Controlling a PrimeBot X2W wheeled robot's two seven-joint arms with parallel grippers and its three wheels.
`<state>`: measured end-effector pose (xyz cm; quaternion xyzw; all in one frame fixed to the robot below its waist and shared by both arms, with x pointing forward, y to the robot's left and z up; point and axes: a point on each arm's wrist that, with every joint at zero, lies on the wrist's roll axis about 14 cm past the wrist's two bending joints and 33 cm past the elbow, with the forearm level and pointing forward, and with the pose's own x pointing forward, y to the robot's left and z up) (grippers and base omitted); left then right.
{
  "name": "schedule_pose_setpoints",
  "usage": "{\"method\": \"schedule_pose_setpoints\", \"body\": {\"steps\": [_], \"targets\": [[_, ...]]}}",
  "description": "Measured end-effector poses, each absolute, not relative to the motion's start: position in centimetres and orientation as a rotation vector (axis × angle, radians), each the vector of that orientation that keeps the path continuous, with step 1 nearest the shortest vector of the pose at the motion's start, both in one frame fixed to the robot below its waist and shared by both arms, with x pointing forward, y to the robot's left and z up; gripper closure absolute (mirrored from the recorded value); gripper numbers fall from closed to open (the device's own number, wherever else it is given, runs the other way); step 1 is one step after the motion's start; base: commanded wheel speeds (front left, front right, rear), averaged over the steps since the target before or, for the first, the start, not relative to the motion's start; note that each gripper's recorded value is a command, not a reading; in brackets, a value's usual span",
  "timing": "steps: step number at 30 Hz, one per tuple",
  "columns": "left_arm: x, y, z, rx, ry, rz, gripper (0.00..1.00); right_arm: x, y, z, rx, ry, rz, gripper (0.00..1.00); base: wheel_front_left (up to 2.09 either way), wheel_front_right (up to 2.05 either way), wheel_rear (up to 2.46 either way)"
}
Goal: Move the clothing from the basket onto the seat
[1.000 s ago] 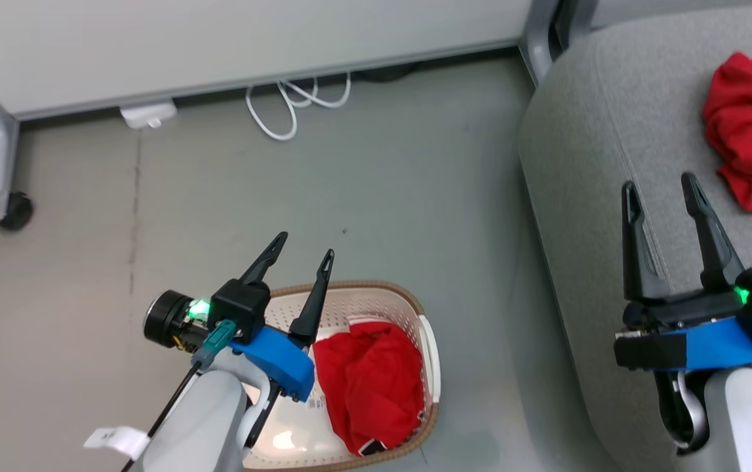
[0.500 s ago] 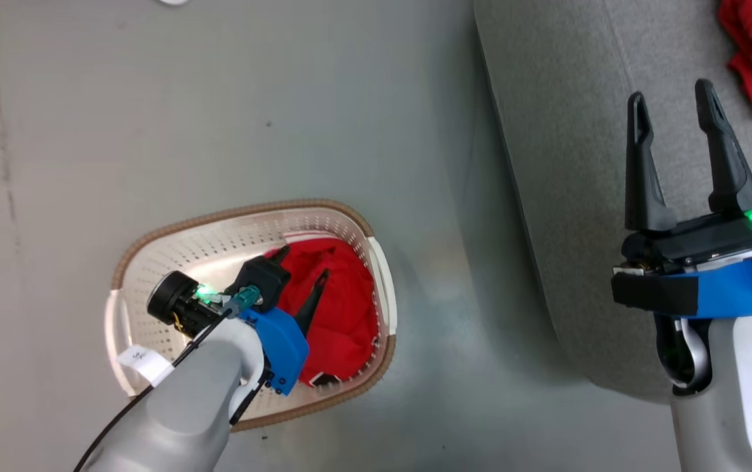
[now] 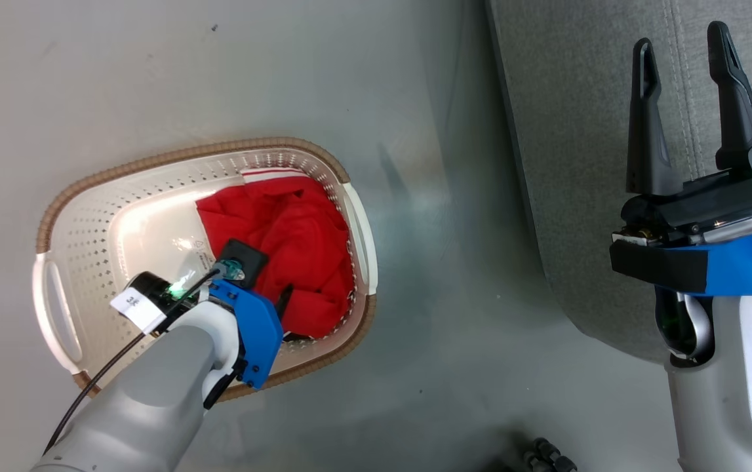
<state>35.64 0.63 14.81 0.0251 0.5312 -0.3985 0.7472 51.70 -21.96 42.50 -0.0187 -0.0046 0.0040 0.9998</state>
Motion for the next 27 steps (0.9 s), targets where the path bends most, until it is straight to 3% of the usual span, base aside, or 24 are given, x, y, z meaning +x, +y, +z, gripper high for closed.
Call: {"method": "schedule_pose_setpoints", "body": {"steps": [16,23,24,25,27], "targets": [[32.9,0.8,9.3,-0.082,1.447,-0.799,0.00,52.1,-22.8,37.2,-0.056,0.091,-0.005,0.00,0.00,0.00,0.00],[33.1,-0.6,8.5,-0.105,1.446,-0.827,0.00,52.3,-22.8,35.9,-0.057,0.112,-0.003,0.00,0.00,0.00,0.00],[33.3,-0.6,8.4,-0.096,1.434,-0.832,0.64,52.3,-22.8,35.8,-0.057,0.112,-0.003,0.00,0.00,0.00,0.00],[33.4,-0.6,8.4,-0.091,1.426,-0.834,1.00,52.3,-22.8,35.8,-0.056,0.112,-0.002,0.00,0.00,0.00,0.00],[33.5,-0.8,8.6,-0.098,1.421,-0.833,1.00,52.4,-22.7,35.8,-0.054,0.111,-0.001,0.00,0.00,0.00,0.00]]}}
